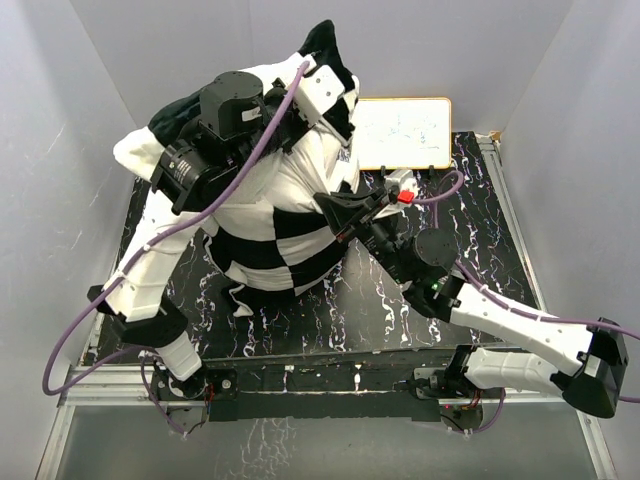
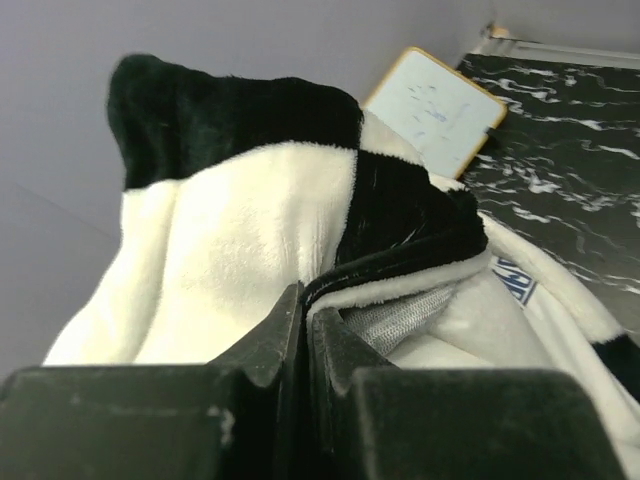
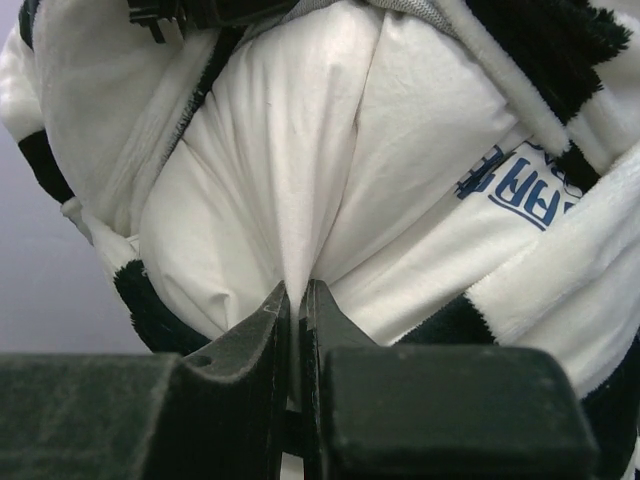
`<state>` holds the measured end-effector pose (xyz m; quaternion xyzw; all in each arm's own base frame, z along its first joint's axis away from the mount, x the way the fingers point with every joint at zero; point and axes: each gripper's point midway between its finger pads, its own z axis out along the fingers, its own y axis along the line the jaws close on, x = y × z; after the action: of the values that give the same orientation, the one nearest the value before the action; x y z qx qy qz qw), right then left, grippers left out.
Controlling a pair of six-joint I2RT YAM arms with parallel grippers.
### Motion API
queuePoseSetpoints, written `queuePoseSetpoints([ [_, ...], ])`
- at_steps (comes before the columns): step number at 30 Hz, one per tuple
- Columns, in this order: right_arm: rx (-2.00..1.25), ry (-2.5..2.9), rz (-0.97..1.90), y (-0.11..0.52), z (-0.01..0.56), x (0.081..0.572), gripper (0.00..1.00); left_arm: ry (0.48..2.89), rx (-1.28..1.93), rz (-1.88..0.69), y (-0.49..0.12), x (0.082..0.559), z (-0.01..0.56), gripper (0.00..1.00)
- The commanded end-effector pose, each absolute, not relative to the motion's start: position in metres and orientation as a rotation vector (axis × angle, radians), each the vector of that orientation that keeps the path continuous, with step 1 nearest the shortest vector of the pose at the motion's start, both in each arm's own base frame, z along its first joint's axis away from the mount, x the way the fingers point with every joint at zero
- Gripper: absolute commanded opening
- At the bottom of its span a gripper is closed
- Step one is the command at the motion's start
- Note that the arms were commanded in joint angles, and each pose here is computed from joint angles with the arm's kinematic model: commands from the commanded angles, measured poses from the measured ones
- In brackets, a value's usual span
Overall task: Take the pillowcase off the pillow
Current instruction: Remove the pillow from the pillowcase.
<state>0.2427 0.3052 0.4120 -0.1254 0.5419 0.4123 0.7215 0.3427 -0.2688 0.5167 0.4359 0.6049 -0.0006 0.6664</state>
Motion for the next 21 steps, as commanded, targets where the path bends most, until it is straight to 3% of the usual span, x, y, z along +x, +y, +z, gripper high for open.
queuePoseSetpoints([
  [1, -0.529, 1.481, 0.906, 0.326, 0.318, 0.210, 0.08, 1.830, 1.013, -0.128, -0.249, 0.322, 0.423, 0.00],
  [11, -0.474, 1.429, 0.911, 0.286, 0.336, 0.192, 0.08, 2.346, 1.061, -0.822, -0.275, 0.258, 0.323, 0.00],
  [17, -0.437, 1.382, 0.887, 0.257, 0.357, 0.183, 0.08, 2.363, 1.053, -1.009, -0.281, 0.255, 0.309, 0.00],
  [19, -0.434, 1.359, 0.862, 0.250, 0.370, 0.183, 0.18, 2.316, 1.047, -1.003, -0.283, 0.259, 0.312, 0.00],
  [21, -0.436, 1.331, 0.829, 0.243, 0.390, 0.184, 0.36, 2.276, 1.039, -0.972, -0.284, 0.267, 0.316, 0.00],
])
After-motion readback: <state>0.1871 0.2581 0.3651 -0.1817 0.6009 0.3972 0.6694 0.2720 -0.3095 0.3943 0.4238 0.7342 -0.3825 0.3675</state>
